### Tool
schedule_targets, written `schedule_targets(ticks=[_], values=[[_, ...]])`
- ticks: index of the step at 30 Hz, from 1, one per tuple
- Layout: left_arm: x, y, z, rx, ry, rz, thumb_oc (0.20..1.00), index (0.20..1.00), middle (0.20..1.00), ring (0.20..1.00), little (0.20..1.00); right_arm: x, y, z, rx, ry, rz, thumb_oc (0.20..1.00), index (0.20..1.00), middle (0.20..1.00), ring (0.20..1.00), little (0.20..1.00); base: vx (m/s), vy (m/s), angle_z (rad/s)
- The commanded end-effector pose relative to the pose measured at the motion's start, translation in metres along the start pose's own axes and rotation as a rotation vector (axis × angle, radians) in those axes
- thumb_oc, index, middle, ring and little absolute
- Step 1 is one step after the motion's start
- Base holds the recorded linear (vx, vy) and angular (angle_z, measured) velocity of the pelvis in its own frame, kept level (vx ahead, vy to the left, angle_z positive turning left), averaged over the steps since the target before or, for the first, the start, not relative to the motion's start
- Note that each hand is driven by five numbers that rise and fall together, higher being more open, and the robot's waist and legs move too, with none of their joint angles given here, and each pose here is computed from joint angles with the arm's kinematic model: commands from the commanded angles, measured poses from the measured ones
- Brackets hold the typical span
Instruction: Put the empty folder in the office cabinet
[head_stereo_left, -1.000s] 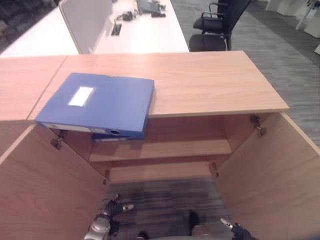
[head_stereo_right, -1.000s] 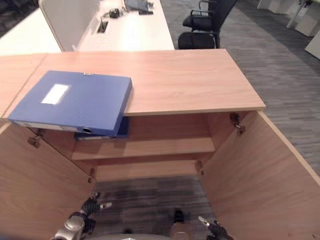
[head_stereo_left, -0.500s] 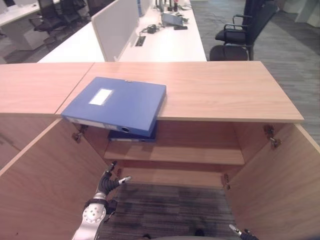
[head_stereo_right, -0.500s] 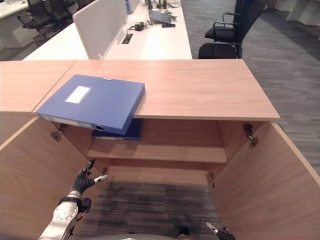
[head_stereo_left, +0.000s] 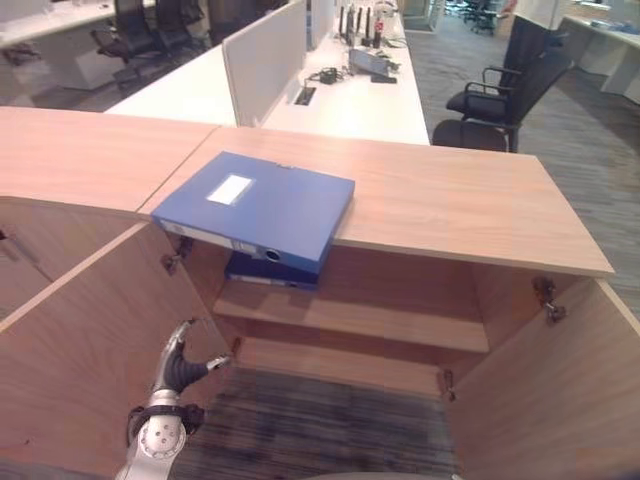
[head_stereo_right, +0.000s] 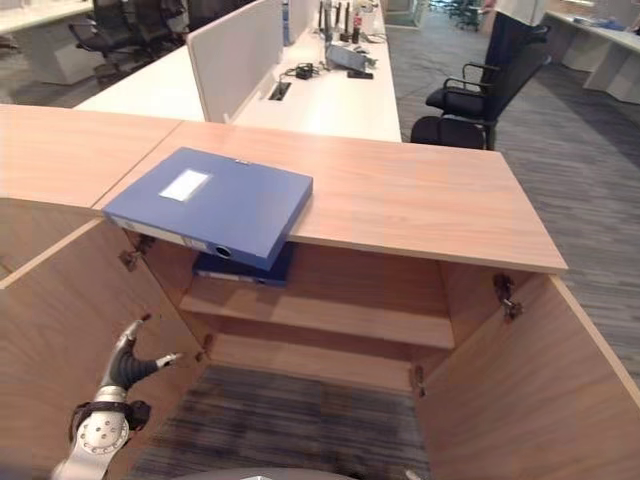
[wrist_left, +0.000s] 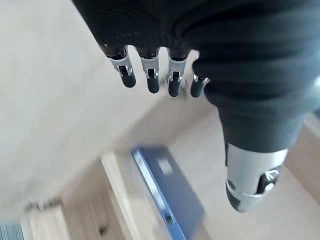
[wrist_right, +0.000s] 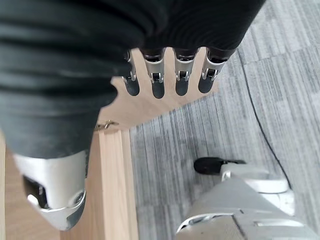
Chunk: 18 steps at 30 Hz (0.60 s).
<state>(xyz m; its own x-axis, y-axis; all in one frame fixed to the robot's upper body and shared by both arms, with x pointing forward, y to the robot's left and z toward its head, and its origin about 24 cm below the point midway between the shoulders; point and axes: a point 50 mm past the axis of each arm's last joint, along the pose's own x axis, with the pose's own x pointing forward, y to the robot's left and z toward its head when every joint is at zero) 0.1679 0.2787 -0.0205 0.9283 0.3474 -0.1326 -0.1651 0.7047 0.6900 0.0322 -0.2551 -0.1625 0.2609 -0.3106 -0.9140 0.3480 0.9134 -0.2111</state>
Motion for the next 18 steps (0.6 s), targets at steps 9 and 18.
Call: schedule_targets(ticks=[9,18], values=[[0.03,0.111,0.089,0.43,-0.502,0.521,1.0,1.0,1.0,1.0,1.0,0.004,0.006,0.026,-0.014,-0.078,0.021,1.0,1.0,1.0,1.0,1.0,0.01,-0.032,0.07],[0.031,0.109,0.148,0.535,-0.793,0.496,1.0,1.0,1.0,1.0,1.0,0.004,0.007,0.023,-0.042,-0.082,0.034,1.0,1.0,1.0,1.0,1.0,0.0,0.0,0.0]])
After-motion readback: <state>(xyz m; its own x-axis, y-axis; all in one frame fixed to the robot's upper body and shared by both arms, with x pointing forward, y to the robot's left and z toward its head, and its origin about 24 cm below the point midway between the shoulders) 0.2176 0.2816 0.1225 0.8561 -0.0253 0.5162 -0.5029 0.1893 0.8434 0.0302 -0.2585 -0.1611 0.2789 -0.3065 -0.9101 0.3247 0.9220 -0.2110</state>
